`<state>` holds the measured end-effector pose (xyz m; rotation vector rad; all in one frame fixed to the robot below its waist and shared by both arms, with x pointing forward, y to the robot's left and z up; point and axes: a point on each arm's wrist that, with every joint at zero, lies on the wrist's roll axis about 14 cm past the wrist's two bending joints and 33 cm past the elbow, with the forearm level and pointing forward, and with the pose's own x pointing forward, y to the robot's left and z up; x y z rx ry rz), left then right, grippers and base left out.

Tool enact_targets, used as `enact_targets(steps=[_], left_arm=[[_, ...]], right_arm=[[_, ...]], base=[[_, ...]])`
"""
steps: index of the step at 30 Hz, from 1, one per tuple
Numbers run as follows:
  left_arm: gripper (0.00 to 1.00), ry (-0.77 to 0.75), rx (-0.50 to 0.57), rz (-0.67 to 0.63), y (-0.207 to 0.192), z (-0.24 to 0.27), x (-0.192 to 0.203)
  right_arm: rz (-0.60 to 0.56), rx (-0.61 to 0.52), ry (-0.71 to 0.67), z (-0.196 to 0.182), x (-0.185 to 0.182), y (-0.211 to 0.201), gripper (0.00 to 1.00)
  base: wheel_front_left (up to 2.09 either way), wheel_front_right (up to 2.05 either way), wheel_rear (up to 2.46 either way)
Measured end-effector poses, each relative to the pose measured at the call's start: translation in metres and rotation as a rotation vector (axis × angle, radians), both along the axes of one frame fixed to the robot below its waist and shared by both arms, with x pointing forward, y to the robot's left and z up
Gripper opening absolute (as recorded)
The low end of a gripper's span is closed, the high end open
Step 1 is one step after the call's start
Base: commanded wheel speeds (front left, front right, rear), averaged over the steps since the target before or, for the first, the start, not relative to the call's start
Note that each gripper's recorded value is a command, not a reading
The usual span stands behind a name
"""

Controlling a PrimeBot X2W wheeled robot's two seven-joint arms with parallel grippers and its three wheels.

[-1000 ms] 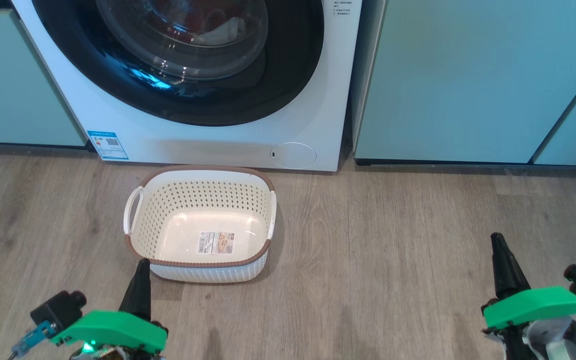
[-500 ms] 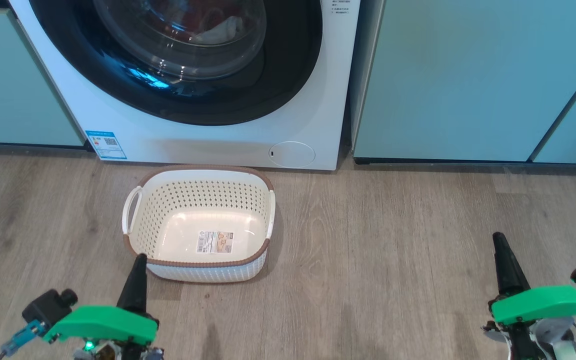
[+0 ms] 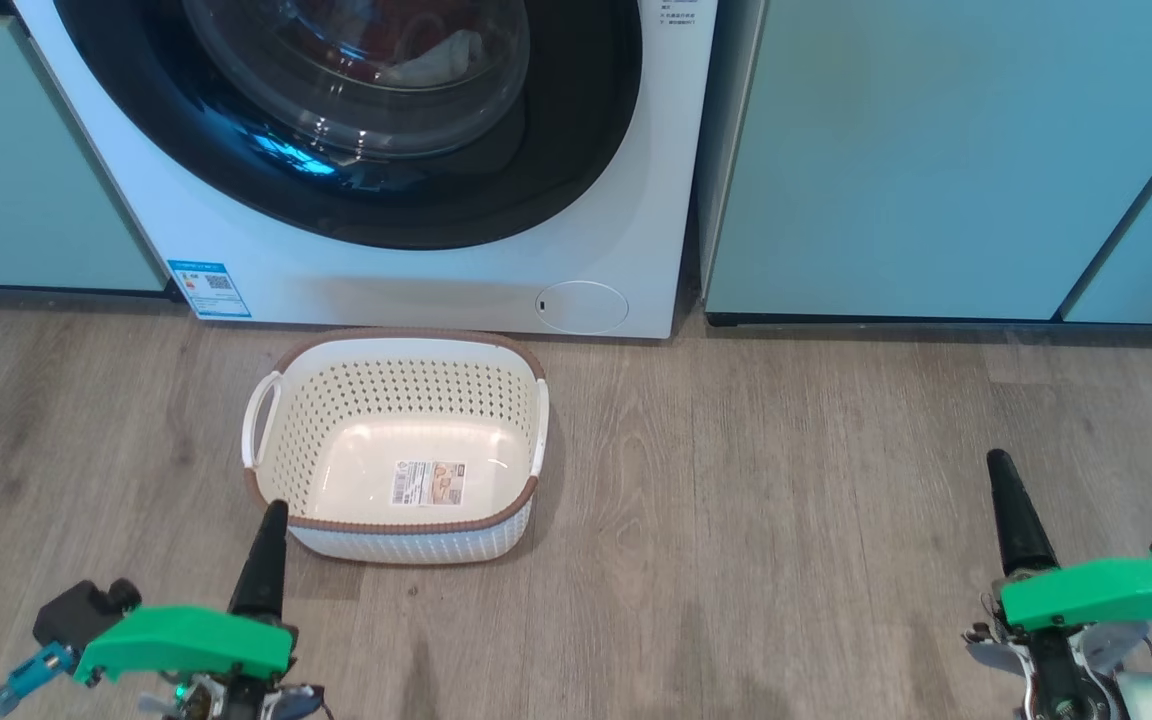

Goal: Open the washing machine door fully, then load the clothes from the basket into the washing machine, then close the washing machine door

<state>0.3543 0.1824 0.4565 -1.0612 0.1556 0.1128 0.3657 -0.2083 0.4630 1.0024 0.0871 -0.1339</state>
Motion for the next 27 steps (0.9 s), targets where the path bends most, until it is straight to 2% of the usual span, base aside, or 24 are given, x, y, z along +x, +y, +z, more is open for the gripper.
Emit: enact_targets(steps=[27], left_arm=[[0.00,-0.030,-0.281,0.018,0.0015,0.0074,0.0099]], right_arm=[[-0.019,0.313,-0.017,0.0015,0.0011,0.0012,0.00]], base=[[0.00,0.00,0.00]])
